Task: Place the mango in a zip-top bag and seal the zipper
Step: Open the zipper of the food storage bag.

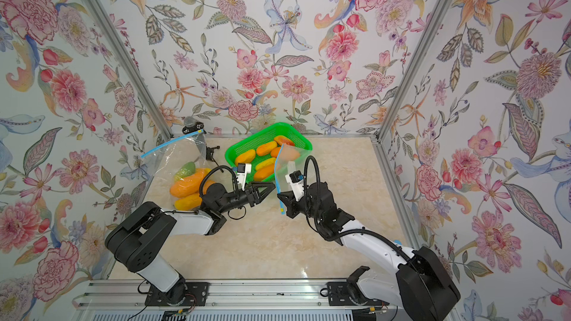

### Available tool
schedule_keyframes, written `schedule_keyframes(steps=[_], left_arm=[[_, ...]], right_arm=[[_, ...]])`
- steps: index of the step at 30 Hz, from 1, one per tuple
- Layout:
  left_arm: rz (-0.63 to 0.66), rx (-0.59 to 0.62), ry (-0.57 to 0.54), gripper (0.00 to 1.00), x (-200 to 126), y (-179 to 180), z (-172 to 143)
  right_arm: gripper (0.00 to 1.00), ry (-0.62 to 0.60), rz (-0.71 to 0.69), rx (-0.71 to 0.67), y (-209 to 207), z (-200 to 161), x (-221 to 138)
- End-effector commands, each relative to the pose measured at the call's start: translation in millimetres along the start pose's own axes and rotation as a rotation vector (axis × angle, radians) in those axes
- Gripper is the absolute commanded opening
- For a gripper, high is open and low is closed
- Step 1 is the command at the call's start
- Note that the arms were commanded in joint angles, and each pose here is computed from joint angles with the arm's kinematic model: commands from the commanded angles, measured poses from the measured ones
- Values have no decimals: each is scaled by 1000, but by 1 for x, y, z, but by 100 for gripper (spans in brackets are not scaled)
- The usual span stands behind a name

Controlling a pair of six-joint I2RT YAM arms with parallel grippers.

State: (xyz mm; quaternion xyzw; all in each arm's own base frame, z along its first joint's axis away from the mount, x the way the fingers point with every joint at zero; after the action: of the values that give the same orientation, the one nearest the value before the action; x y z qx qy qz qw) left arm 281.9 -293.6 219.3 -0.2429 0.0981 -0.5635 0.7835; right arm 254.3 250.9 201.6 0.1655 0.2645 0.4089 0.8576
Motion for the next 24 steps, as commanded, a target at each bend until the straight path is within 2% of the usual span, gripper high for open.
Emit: schedule_keyframes(steps=[1,6,12,14,18,19,20,24], left_arm=[[-59,65,-36,38,-4,-21,10],[-56,84,10,39,9,-19,4],[-44,81,23,33,18,-11,0],[-42,78,25,24,20,-9,0],[-38,73,23,19,22,-6,0],[-35,71,23,5,22,-6,0],[-29,67,22,0,22,-5,-1],[-25,60,17,0,21,-4,-1]], right_arm=[[0,-44,28,0,6,11,-2],[0,-50,41,-3,9,14,-2],[0,-49,48,-5,10,14,-3],[0,-45,50,-5,10,13,-2],[0,-44,49,-4,9,12,-2],[0,-44,48,-5,9,12,-2],[0,-44,50,-5,10,13,-2],[0,-45,47,-5,9,12,-1]])
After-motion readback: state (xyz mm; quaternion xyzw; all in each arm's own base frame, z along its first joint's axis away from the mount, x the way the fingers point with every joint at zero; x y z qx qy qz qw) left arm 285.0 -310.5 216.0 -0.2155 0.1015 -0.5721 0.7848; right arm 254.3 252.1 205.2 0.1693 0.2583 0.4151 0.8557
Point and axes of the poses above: each gripper's point midway between its finger pads, its own x axis out along the fingers, its own y axis along the line the jaws close on, z = x × y, the point moved 3 cm from there along -x, back along the fingers, and after that the axes turned 13 degrees about x, right-handed, at the moved point
